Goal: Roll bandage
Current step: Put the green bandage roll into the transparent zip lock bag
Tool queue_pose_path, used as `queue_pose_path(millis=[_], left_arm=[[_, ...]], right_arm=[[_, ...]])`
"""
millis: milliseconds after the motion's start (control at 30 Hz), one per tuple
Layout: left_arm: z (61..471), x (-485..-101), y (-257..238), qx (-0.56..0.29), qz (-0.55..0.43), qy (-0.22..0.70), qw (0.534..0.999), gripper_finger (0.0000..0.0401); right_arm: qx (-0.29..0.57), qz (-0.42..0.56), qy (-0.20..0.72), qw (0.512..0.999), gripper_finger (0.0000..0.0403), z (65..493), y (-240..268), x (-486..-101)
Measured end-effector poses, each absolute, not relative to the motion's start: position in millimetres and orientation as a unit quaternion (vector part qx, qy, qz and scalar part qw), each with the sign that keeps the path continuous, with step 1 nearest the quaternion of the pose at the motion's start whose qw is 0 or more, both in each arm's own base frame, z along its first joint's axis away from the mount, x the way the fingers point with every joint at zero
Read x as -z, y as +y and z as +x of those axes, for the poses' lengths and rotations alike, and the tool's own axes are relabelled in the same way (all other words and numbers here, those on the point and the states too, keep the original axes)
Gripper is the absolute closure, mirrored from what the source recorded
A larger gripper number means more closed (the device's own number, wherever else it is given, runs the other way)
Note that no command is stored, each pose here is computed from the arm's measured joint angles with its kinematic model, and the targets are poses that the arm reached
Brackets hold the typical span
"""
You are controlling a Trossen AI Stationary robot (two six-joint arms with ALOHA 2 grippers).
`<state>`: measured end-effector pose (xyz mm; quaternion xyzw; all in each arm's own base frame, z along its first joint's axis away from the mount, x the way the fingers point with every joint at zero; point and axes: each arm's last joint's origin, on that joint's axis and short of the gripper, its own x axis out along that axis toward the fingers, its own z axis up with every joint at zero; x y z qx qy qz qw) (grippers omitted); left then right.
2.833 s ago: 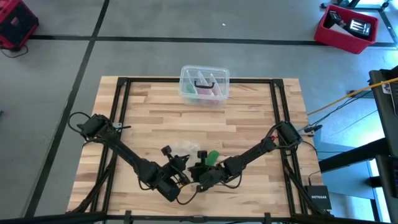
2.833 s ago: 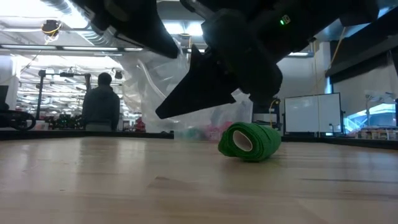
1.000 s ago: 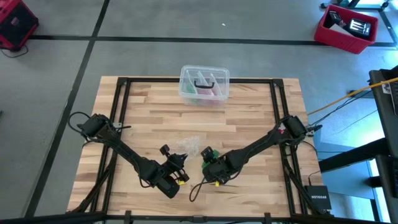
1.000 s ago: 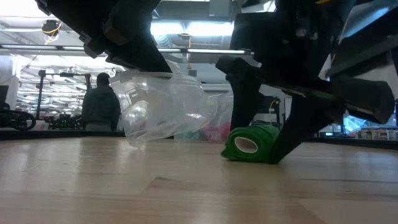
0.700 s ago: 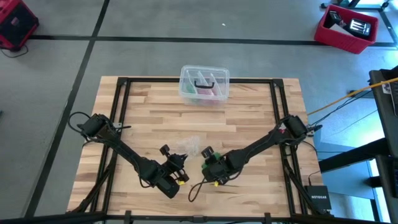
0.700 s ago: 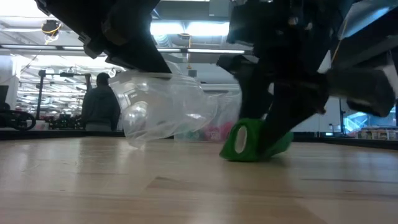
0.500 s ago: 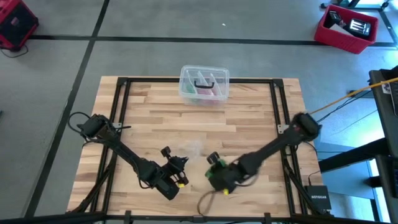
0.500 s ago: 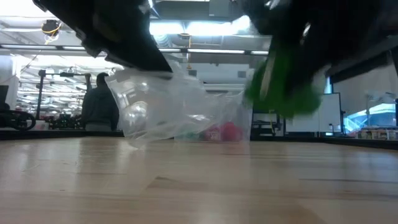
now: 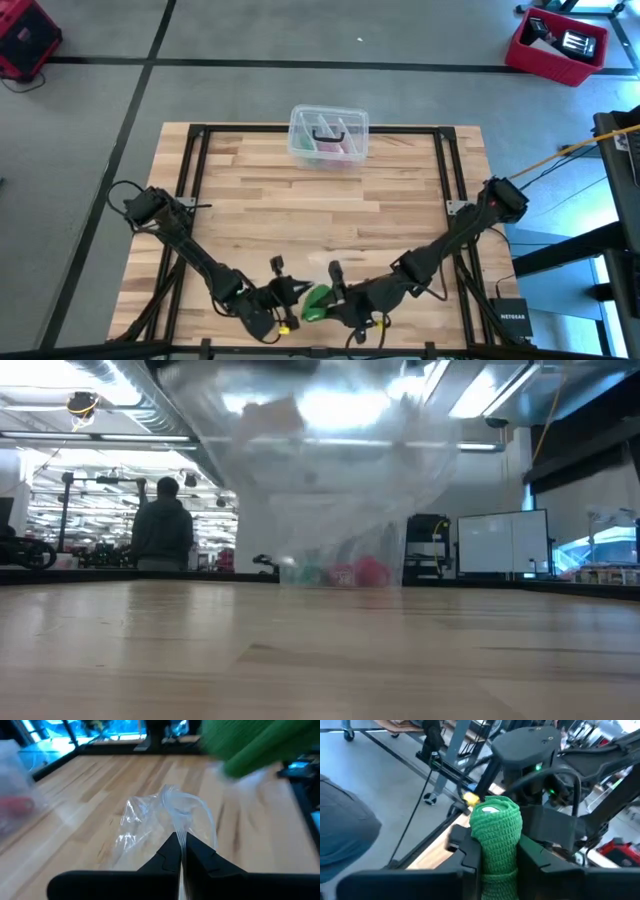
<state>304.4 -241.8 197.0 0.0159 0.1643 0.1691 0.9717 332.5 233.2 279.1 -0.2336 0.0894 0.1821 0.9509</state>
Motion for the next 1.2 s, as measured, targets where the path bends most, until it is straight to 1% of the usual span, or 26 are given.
queue_pose_path(millis=[133,467,600,700,800,933,1100,1200], left_arm=[[304.4,-202.8,-247.8,-0.156,0.006,0.142,0.977,0.0399],[310.3,-204.6,-242.0,-0.171,-0.029,0.13,0.976,0.0398],[311.4,-207.2,-243.0,-0.166,-0.027,0.121,0.978,0.0397],[310.1,-207.9,-245.9,-0.152,-0.02,0.123,0.98,0.0399],[309.8,-209.0,-246.6,-0.151,-0.019,0.122,0.981,0.0398],[309.8,-205.0,-245.3,-0.149,-0.018,0.132,0.98,0.0399],[311.5,-206.9,-243.9,-0.151,-0.029,0.126,0.98,0.0397],[311.5,-207.6,-244.3,-0.152,-0.041,0.122,0.98,0.0397]], right_arm=[[-0.182,-0.245,0.083,0.949,0.0332,337.3,237.2,-270.5],[-0.187,-0.257,0.123,0.94,0.0331,345.8,244.2,-239.1],[-0.183,-0.271,0.145,0.934,0.0331,346.7,244.0,-229.5],[-0.174,-0.293,0.137,0.93,0.0332,346.3,243.3,-232.6],[-0.186,-0.297,0.116,0.929,0.0331,339.1,247.9,-244.9],[-0.201,-0.289,0.067,0.934,0.0331,329.3,257.9,-276.9],[-0.184,-0.345,0.072,0.918,0.033,327.3,261.5,-275.8],[-0.154,-0.366,0.08,0.914,0.033,332.4,255.3,-275.7]])
